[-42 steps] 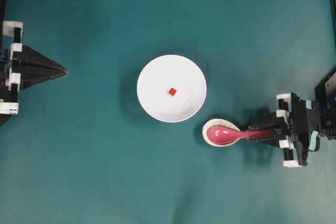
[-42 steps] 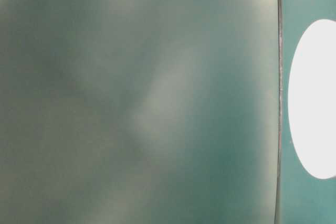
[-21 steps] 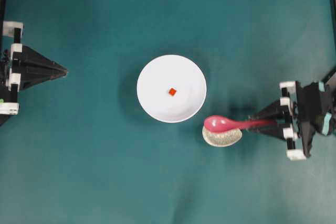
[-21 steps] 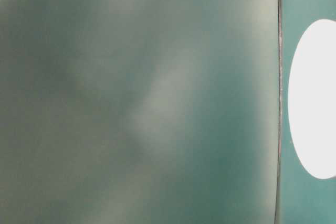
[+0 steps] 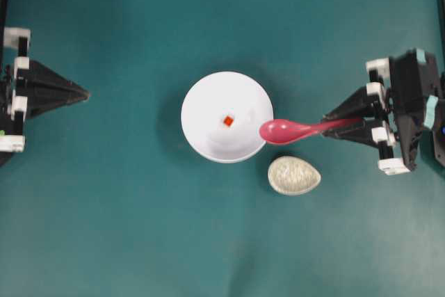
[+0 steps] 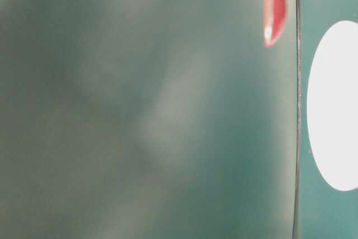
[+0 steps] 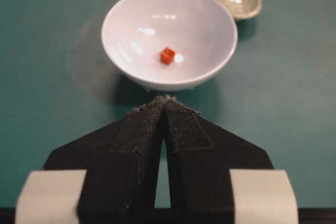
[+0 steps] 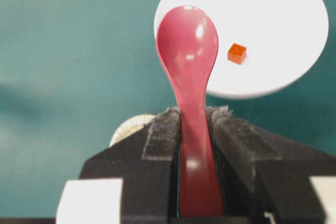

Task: Grip the spoon and scoop the red block from the bowl with right arm.
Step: 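Lift the pink spoon and carry it over the white bowl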

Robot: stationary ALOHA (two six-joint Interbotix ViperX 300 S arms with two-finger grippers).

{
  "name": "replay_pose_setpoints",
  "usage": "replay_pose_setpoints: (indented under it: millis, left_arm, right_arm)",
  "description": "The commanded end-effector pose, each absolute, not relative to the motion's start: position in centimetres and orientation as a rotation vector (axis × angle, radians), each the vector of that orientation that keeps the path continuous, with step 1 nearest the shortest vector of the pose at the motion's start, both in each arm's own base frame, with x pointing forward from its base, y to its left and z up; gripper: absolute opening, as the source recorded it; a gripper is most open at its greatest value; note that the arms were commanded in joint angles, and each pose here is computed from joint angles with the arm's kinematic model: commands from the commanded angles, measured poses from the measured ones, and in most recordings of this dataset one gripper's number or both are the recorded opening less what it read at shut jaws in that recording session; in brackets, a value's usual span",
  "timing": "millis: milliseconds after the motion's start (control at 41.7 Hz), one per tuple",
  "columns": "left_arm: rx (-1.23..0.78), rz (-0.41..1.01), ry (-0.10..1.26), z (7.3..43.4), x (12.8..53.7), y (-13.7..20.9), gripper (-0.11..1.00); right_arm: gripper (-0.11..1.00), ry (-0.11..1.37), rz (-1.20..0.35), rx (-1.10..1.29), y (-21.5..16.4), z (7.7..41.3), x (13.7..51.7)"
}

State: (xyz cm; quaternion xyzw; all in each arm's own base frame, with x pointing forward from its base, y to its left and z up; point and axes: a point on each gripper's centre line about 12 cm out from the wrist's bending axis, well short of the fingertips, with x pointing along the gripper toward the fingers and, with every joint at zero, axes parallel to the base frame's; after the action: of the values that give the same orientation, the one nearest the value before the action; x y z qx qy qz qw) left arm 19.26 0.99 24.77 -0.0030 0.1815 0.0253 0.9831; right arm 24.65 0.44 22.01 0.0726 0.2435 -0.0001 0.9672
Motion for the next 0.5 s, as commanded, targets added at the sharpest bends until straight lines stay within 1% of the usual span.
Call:
replay_pose_setpoints:
  millis: [0,288,480]
  left_arm:
    - [-0.006,0.054,0.351,25.4,19.5,1.1,0.0]
    - [-0.002,0.053,0.351,25.2,19.3,1.1,0.0]
    - [-0.002,0.053,0.359,25.1,19.3,1.1,0.0]
  right_arm:
    - [0.25,0.489,0.002,0.144,-0.4,24.3,25.5]
    - [0.25,0.518,-0.028,0.13,-2.9,27.3,26.8]
    - [0.25,0.576,-0.001,0.15,-3.3,28.3,28.2]
